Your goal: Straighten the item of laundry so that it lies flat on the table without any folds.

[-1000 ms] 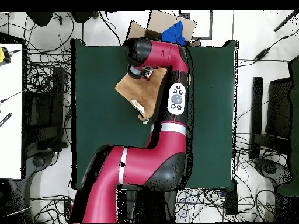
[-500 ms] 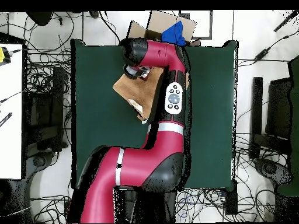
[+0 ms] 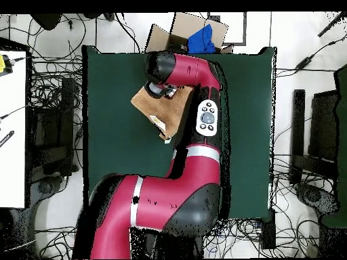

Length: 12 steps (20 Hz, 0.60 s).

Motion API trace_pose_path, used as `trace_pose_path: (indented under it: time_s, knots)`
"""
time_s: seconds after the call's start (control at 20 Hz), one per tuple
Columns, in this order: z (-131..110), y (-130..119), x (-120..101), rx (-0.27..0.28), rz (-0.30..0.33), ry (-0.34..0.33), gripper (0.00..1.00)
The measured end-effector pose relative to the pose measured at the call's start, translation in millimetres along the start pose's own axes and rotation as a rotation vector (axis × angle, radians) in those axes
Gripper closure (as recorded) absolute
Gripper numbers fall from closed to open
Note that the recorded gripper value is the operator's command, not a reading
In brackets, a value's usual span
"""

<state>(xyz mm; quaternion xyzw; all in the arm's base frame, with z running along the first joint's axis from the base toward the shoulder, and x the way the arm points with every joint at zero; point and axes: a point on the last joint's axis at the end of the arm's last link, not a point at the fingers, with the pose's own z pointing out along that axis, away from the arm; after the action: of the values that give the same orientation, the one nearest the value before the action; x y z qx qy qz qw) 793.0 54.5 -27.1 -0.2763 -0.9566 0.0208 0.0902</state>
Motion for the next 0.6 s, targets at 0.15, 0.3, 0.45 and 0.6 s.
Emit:
trace_pose_path:
  time_s: [0.15,0.3,0.45,0.6]
  knots:
    - [-22.8,-11.3,8.5,0.004,0.012,0.015,0.00]
    - [-49.4,-19.2,12.1,0.000,0.022,0.013,0.00]
    - [-91.3,-28.1,13.4,-0.014,0.035,-0.008,0.00]
    - [-135.1,-35.8,14.4,-0.032,0.045,-0.040,0.00]
